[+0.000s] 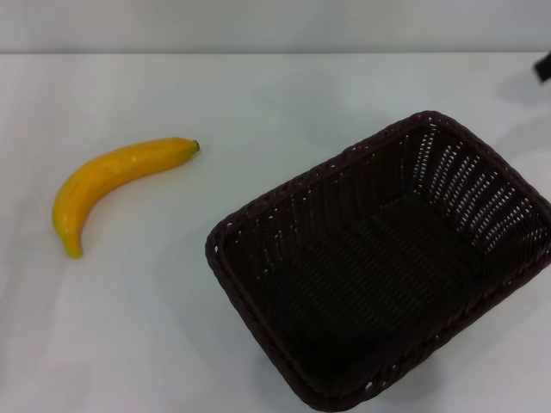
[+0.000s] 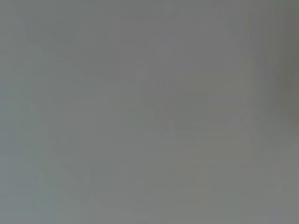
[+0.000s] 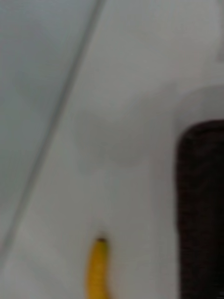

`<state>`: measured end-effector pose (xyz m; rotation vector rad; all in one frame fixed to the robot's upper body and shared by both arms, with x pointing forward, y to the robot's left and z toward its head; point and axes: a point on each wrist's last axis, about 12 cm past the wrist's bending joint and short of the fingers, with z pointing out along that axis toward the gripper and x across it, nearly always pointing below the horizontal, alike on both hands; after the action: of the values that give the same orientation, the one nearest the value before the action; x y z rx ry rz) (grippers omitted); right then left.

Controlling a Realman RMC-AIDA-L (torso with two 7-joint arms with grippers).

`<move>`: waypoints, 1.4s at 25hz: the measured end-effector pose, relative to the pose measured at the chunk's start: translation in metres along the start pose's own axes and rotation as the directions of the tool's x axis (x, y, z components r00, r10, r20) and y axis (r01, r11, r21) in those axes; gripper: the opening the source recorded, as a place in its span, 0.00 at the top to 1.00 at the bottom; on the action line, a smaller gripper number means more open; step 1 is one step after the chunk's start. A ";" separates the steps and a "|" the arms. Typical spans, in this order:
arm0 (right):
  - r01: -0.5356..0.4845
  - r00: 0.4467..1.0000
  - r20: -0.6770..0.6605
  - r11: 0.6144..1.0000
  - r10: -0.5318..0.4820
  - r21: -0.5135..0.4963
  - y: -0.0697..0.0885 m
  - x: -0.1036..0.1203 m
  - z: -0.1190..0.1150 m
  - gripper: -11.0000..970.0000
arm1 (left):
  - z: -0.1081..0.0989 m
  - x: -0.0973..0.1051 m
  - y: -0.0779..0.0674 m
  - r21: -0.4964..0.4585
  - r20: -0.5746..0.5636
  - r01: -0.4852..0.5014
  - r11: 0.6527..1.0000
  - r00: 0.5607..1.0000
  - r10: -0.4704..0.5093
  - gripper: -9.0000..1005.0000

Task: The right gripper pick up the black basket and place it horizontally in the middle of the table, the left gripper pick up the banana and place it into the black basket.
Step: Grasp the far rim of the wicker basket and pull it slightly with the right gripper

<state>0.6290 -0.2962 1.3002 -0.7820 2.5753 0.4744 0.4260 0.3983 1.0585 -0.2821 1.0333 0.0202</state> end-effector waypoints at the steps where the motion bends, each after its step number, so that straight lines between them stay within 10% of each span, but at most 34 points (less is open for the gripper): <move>1: 0.001 0.999 -0.037 1.000 -0.001 -0.002 0.003 -0.002 0.006 0.15 | 0.000 0.000 0.000 -0.001 -0.001 0.000 1.000 1.000 0.000 0.11; 35: 0.057 0.942 -0.333 0.994 -0.024 0.090 0.056 -0.017 0.121 0.23 | 0.006 0.006 0.003 -0.019 -0.044 -0.007 1.000 0.999 0.006 0.11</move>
<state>0.6435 -0.1931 1.2155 -0.9474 2.8578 0.2138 0.4333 0.4016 1.0556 -0.2976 1.0779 0.0295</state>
